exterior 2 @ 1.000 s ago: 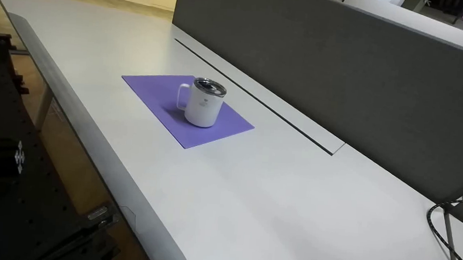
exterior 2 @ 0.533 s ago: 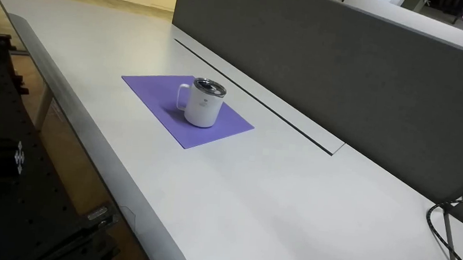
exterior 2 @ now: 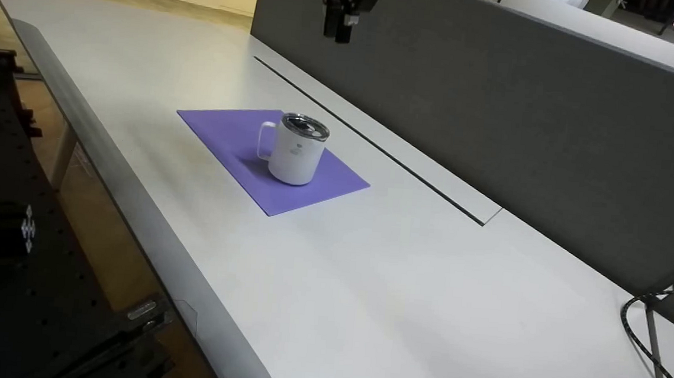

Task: Slide the small black thing on top of the cup

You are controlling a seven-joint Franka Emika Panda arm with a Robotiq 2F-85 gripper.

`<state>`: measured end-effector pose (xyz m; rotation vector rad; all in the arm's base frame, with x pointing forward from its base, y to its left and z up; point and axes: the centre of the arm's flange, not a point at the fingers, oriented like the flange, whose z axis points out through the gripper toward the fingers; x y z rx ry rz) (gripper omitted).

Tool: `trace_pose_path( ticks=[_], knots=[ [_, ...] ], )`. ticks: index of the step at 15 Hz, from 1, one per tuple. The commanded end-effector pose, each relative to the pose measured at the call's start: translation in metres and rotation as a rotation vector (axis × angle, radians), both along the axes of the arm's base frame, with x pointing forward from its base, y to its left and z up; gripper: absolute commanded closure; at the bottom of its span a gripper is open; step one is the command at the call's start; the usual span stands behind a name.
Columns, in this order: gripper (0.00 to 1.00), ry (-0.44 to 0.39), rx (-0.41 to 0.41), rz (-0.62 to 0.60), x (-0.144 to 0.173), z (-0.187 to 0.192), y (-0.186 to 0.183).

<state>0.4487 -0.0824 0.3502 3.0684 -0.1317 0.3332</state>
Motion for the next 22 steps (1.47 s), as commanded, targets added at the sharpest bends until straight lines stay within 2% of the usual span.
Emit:
trace_pose_path(
  ticks=[1, 5, 6, 7, 16, 22],
  knots=[
    [0.99, 0.054, 0.018, 0.028, 0.043, -0.008, -0.011],
    [1.00, 0.101, 0.027, -0.003, 0.058, -0.014, -0.012],
    [1.00, 0.131, -0.014, -0.063, 0.058, -0.013, -0.012],
    [1.00, 0.096, 0.010, 0.002, 0.045, -0.020, -0.010],
    [1.00, 0.102, 0.007, -0.002, 0.047, -0.025, -0.010],
    [1.00, 0.134, 0.037, -0.020, 0.052, -0.061, -0.004]
  ],
)
